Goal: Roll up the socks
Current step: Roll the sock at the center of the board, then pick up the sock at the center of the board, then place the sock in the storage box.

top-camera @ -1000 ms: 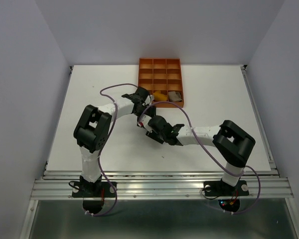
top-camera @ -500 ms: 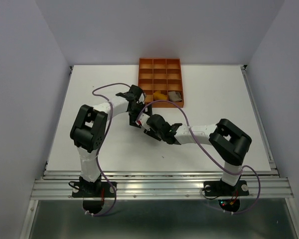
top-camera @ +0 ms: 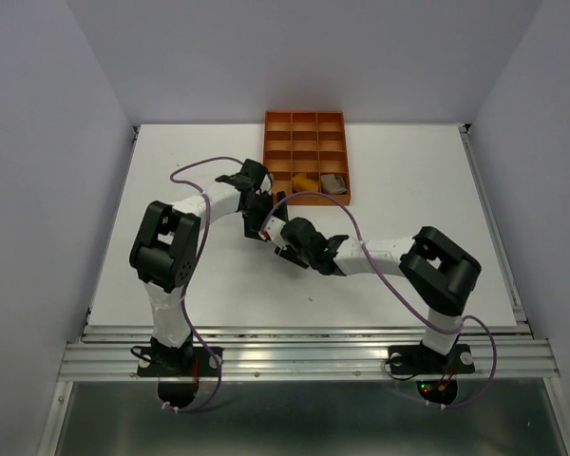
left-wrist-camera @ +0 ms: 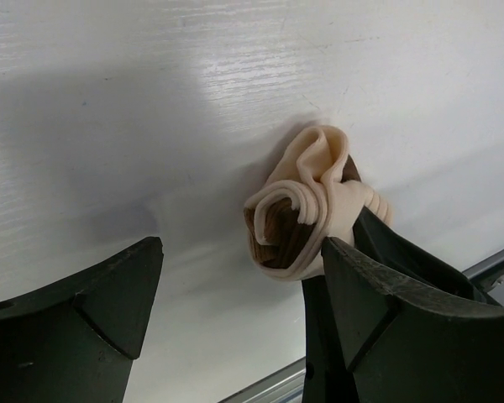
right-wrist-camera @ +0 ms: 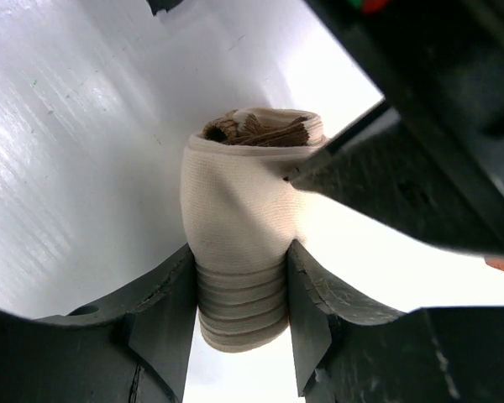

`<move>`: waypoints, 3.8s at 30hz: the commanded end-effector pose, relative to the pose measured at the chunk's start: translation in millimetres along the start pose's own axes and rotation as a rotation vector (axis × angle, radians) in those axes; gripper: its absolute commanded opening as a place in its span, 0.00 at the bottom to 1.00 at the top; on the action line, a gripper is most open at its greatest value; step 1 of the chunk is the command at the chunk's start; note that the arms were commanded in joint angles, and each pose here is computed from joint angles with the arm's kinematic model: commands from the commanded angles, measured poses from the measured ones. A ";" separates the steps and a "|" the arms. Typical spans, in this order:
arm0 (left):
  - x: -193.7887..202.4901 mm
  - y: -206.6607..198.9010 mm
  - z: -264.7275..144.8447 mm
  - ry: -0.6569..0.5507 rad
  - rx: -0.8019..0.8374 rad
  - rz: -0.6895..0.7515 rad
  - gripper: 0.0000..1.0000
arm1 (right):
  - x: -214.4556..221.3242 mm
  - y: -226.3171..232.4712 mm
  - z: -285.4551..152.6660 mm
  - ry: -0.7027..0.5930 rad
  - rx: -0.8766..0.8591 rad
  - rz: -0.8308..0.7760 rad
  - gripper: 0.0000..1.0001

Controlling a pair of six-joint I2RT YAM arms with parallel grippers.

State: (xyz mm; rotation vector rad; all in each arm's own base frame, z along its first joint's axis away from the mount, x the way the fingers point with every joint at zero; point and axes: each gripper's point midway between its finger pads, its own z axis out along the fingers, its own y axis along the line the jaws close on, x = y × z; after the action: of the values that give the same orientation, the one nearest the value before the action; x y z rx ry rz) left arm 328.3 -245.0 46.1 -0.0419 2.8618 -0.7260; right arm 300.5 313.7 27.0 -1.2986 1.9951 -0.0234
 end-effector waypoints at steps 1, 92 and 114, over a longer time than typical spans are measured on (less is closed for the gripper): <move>-17.3 -0.1 -23.5 -0.080 -0.033 0.006 0.88 | 89.6 58.9 -5.2 0.253 -0.243 -0.025 0.01; -273.1 11.5 -26.4 -0.529 -0.065 0.080 0.61 | -129.1 -216.7 24.5 -0.388 0.201 0.294 0.01; -259.0 4.6 20.6 -0.506 -0.079 0.073 0.23 | -126.8 -201.8 43.8 -0.382 0.130 0.203 0.01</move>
State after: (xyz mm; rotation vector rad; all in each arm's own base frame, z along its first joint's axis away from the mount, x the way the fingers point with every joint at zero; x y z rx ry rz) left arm 580.2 -216.4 59.2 -0.1388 2.4473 -0.4593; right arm 496.8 318.6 114.3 -0.9153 1.8686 0.1590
